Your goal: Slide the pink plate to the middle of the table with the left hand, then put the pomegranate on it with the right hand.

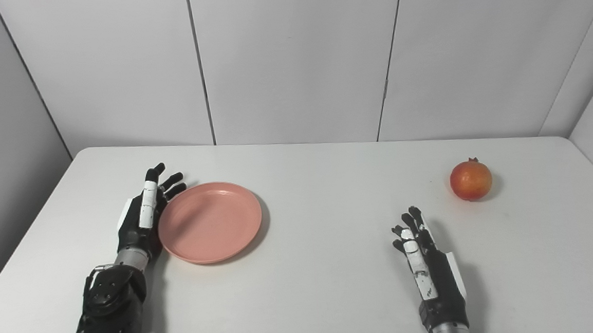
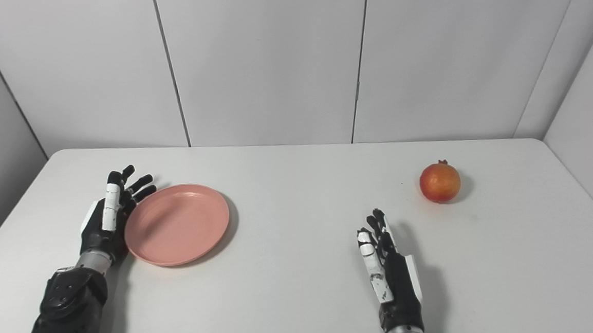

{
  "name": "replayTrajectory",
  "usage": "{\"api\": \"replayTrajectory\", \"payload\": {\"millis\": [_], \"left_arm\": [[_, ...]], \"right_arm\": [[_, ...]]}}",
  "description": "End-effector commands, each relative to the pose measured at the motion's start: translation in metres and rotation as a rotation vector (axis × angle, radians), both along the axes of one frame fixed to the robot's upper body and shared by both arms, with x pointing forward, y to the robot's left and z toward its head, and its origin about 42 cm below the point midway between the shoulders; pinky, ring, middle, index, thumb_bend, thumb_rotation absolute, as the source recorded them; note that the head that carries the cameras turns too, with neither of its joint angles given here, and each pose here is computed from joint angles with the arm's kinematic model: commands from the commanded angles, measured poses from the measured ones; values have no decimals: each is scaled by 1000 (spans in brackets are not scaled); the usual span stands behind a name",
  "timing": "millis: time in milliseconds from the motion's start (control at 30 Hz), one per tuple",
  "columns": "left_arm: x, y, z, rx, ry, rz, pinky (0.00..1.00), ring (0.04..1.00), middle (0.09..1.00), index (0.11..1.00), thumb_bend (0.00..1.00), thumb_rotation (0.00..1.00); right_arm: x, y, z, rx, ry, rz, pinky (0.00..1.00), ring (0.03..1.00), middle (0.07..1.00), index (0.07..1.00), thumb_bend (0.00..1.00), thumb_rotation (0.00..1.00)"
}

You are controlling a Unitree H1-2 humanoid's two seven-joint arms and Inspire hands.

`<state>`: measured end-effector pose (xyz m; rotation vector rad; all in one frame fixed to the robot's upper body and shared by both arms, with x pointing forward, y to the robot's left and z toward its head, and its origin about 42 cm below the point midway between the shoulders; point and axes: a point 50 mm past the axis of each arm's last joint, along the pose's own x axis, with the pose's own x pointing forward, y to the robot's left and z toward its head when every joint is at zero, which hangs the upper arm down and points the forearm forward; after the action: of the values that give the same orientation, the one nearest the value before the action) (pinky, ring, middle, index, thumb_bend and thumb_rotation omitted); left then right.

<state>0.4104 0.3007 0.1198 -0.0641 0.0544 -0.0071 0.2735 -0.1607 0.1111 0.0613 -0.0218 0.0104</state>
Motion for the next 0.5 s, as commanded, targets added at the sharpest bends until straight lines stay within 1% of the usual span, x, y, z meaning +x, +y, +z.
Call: {"api": "replayTrajectory", "payload": {"millis": [0, 133, 233, 333, 467], "left_arm": [[14, -20, 14, -14, -20, -40, 814, 844, 855, 946, 1000, 931], [13, -31, 14, -20, -15, -33, 799, 831, 842, 936, 1000, 928], [12, -39, 11, -17, -9, -54, 794, 829, 841, 931, 1000, 929], [11, -45, 8, -23, -1, -76, 818, 841, 850, 940, 1000, 933], [10, -52, 5, -16, 2, -91, 820, 839, 846, 941, 1000, 937]], "right_arm": [[1, 18, 0, 27, 41, 41, 891, 916, 958, 973, 626, 865], [1, 20, 1, 23, 38, 41, 886, 919, 960, 974, 631, 870], [0, 22, 2, 24, 35, 39, 880, 912, 956, 974, 631, 874], [0, 24, 2, 25, 36, 37, 878, 906, 951, 971, 641, 868], [0, 25, 3, 25, 38, 37, 870, 904, 949, 969, 641, 866]]}}
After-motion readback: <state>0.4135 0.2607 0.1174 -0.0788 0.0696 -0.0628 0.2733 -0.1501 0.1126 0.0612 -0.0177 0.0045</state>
